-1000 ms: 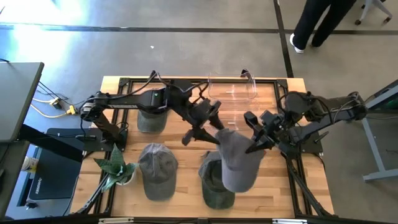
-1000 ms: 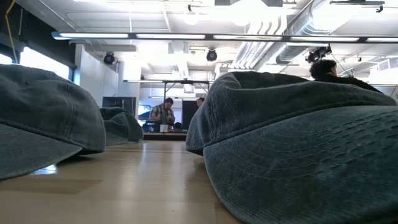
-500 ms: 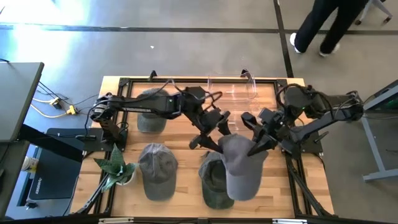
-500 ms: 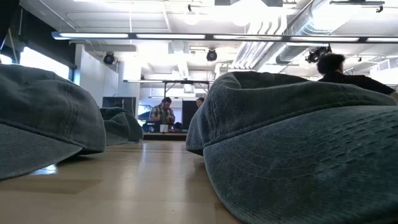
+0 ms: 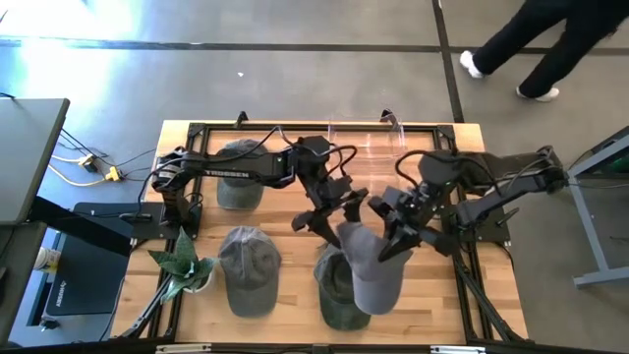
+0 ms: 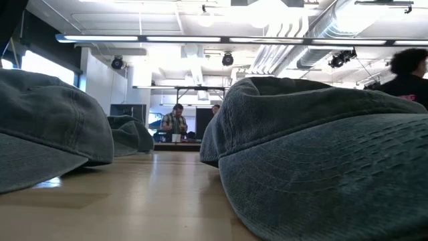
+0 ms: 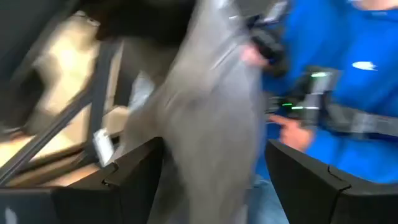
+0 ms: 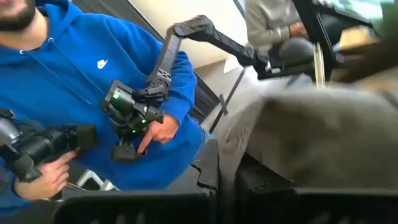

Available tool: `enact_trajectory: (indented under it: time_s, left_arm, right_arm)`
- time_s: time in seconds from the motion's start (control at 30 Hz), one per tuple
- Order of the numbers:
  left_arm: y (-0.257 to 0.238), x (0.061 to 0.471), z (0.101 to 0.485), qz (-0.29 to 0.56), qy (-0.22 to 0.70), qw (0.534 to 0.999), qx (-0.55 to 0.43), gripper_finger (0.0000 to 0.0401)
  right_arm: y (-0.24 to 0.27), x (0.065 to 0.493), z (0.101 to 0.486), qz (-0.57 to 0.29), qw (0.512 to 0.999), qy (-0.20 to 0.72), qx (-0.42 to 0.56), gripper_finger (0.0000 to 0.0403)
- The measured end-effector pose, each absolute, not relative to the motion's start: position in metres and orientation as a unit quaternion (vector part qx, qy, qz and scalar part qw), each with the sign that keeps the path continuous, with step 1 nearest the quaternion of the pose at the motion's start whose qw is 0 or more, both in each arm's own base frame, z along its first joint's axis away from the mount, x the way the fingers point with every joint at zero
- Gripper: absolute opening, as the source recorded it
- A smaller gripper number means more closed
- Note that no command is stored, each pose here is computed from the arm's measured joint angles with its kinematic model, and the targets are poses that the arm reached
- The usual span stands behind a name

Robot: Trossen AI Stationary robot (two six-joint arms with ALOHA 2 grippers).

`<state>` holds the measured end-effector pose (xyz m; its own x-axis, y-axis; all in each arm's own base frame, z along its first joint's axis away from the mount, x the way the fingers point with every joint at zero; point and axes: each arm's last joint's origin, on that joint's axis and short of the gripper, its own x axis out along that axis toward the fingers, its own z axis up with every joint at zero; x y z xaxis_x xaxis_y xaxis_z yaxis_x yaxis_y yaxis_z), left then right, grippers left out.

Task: Pick & Place hat
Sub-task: Put the right gray cap into the top transparent bin

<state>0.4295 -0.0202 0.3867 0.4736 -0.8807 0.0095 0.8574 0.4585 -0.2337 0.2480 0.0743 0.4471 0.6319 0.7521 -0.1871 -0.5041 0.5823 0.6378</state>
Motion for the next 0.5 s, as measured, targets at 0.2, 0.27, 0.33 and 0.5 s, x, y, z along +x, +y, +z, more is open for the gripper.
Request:
enact_trajectory:
  time_s: [0.2,0.27,0.33,0.5]
  left_arm:
    - [-0.032,0.435,0.373,-0.552,0.081,0.822,-0.112,0.0276]
    - [-0.033,0.436,0.371,-0.568,0.080,0.812,-0.107,0.0276]
    - [-0.034,0.436,0.365,-0.588,0.097,0.795,-0.118,0.0276]
    - [-0.034,0.432,0.371,-0.609,0.107,0.776,-0.128,0.0276]
  right_arm:
    - [0.069,0.245,0.441,0.333,0.849,0.270,0.308,0.0002]
    - [0.066,0.240,0.441,0.321,0.850,0.278,0.313,0.0001]
    - [0.066,0.238,0.439,0.310,0.850,0.287,0.315,0.0001]
    - [0.063,0.230,0.441,0.283,0.854,0.293,0.325,0.0001]
